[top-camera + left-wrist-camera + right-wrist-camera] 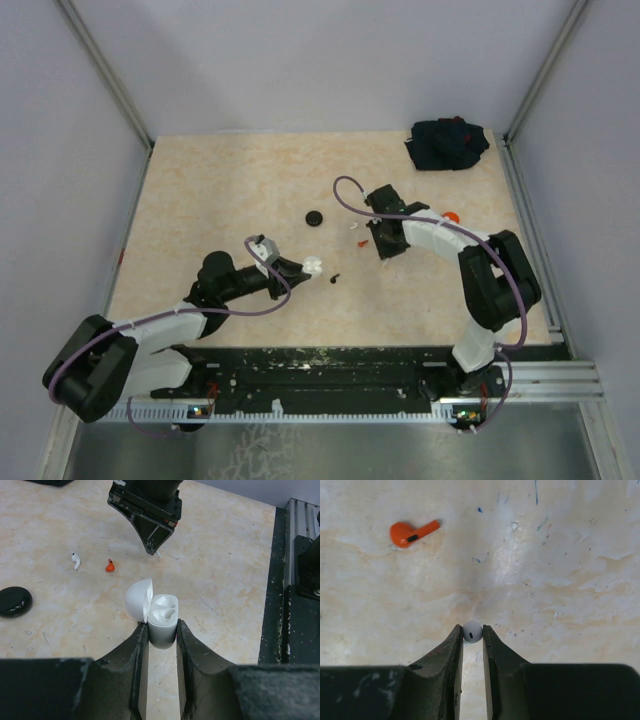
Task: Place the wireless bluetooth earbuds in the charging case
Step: Pick up the earbud from the center of the board, then place the earbud in the charging case.
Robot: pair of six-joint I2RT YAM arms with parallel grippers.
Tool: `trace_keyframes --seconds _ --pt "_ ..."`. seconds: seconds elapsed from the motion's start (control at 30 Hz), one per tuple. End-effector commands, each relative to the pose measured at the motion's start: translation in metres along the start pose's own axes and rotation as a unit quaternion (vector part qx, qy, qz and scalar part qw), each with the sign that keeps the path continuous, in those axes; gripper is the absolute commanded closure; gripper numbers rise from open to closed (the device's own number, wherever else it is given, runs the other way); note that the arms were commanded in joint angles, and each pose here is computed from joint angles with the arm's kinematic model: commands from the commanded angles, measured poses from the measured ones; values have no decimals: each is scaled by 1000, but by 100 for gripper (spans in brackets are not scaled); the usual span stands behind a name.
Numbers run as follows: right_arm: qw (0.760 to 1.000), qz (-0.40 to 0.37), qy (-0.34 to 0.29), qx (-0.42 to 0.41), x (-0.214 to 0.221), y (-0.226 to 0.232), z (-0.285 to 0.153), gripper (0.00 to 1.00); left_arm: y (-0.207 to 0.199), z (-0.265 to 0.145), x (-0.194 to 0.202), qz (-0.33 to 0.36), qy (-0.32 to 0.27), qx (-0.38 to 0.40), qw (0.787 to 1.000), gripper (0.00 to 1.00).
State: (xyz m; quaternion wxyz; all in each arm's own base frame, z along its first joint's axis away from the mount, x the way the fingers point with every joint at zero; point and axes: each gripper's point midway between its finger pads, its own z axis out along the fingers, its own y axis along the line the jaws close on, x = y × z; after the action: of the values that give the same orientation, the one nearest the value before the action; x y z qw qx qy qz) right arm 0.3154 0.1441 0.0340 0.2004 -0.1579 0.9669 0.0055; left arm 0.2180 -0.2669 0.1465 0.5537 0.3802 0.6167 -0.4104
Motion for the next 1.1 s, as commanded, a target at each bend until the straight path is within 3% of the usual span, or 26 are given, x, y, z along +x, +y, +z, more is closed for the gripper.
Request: trace_keyframes --seconds 0.0,0.53,0.73,1.07 --pt "995 -18 -96 12 -52 14 -61 83 6 4 -30 31 -43 -9 999 99" --pt "954 -103 -277 59 -107 81 -209 83 37 8 -81 83 -121 -165 975 100" --pt "932 -132 -332 57 -106 111 -235 83 38 6 -93 79 -155 -193 966 100" --pt "896 -150 -417 7 -105 141 -259 83 28 13 -98 82 -173 -162 968 100"
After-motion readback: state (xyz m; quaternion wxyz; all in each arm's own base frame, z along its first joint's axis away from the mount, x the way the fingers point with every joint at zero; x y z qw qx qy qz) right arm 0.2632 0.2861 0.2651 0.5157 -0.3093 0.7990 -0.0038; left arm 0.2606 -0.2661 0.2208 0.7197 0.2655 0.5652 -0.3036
